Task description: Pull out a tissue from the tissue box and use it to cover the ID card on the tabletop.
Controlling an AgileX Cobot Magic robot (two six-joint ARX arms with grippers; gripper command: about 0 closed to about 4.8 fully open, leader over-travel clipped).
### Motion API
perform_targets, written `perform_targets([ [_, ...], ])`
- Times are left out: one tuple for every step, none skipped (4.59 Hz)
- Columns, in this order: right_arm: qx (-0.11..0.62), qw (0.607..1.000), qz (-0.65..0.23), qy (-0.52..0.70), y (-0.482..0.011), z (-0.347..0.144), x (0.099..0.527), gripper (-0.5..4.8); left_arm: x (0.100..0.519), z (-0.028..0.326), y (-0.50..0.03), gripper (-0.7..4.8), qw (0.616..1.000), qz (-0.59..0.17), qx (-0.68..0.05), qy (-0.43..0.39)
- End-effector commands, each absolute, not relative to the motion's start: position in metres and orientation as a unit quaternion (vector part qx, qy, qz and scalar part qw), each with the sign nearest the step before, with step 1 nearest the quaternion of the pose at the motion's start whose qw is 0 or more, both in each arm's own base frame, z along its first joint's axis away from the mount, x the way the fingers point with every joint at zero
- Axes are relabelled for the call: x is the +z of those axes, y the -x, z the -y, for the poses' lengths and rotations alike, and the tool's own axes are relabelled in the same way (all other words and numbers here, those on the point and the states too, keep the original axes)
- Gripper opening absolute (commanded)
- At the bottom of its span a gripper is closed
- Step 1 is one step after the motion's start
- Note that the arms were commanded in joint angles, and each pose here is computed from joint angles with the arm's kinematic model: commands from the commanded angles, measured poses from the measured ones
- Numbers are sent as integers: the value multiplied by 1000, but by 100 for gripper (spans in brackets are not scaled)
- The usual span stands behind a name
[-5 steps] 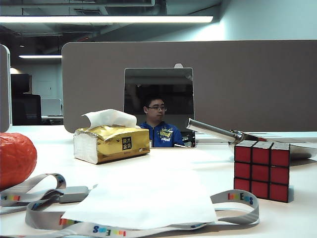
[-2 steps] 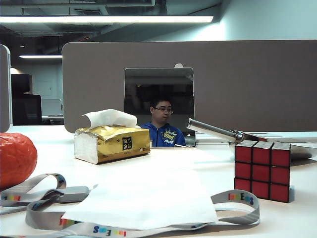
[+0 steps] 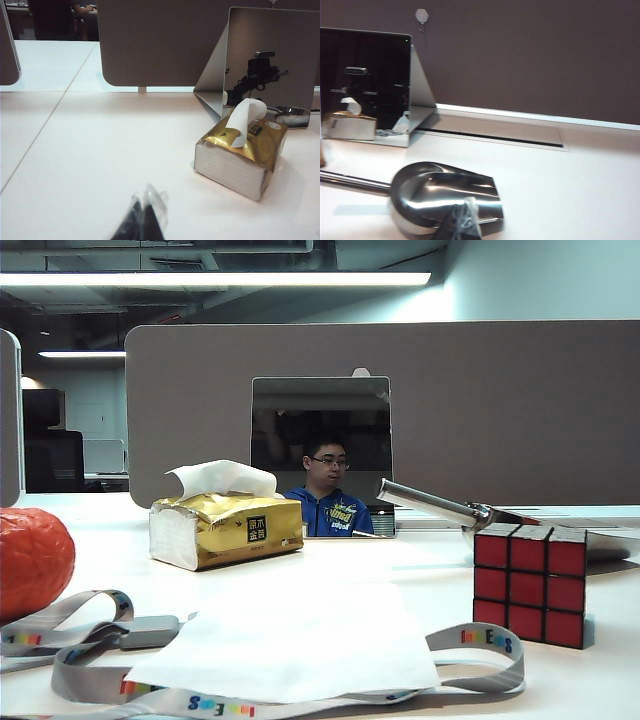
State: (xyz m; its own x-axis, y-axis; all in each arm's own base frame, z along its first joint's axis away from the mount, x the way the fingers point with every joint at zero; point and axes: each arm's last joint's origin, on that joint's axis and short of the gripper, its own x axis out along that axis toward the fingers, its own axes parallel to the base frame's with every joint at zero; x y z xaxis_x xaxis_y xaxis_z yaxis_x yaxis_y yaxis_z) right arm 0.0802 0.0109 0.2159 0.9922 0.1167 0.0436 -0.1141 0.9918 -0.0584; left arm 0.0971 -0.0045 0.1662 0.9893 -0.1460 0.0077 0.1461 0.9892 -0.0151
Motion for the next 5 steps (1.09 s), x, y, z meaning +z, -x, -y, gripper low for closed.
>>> perform_targets([
  [35, 998, 44, 24, -85, -7, 210, -1, 168, 5, -97, -6, 997, 11, -75, 7],
  [37, 997, 69, 5, -89, -6, 202, -1, 168, 5, -97, -6, 997, 11, -75, 7],
  [51, 995, 82, -2, -93, -7, 193, -1, 168, 5, -97, -6, 997, 11, -75, 7],
  [51, 995, 83, -2, -94, -7, 188, -1, 168, 5, -97, -6, 997, 11, -75, 7],
  [51, 995, 80, -2, -95, -8, 185, -1, 168, 5, -97, -6, 997, 11, -75, 7],
])
